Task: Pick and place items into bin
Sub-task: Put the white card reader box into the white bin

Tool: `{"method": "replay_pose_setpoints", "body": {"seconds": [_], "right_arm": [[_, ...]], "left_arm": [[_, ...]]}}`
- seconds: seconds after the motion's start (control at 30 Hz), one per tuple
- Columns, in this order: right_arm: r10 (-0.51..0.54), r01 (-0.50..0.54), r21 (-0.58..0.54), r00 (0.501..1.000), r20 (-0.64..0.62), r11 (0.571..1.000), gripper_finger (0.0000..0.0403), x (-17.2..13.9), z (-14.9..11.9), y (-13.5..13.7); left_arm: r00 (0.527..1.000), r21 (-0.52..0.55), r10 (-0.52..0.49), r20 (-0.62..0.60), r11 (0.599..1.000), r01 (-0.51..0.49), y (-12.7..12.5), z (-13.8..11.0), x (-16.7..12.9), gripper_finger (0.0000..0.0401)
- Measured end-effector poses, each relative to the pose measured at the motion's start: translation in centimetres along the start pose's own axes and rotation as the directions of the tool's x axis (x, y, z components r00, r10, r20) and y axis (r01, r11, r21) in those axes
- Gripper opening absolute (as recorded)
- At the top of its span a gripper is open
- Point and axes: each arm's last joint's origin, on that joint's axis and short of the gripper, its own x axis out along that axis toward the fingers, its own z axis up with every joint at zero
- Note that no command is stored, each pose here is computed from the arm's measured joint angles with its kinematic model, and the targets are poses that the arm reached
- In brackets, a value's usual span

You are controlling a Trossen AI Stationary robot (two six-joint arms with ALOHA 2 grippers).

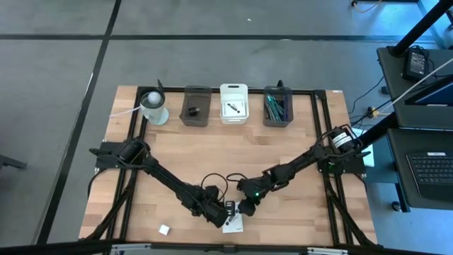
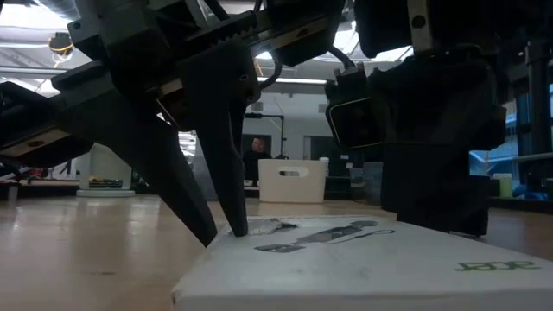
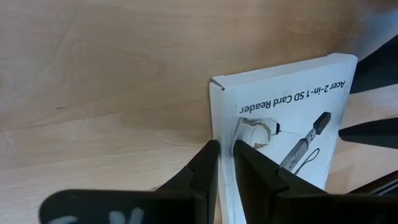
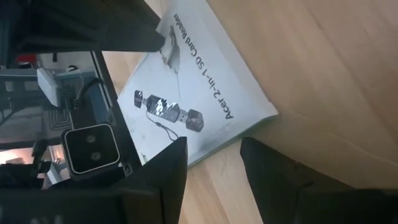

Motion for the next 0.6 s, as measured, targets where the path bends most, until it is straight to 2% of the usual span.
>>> {"method": "replay_pose_setpoints", "body": {"seconds": [0.33,0.6], "right_arm": [[-0.025,0.025,0.004,0.999,0.027,1.0,0.0163,-0.5,1.0,-0.6],[-0.021,0.021,0.019,1.0,-0.014,1.0,0.0163,-0.8,1.5,-0.9]], "left_arm": [[1.0,0.009,0.003,-0.002,1.0,-0.003,0.0,0.0,0.0,0.0047],[1.0,0.011,0.005,-0.004,1.0,-0.005,0.0,0.0,0.0,0.0047]]}}
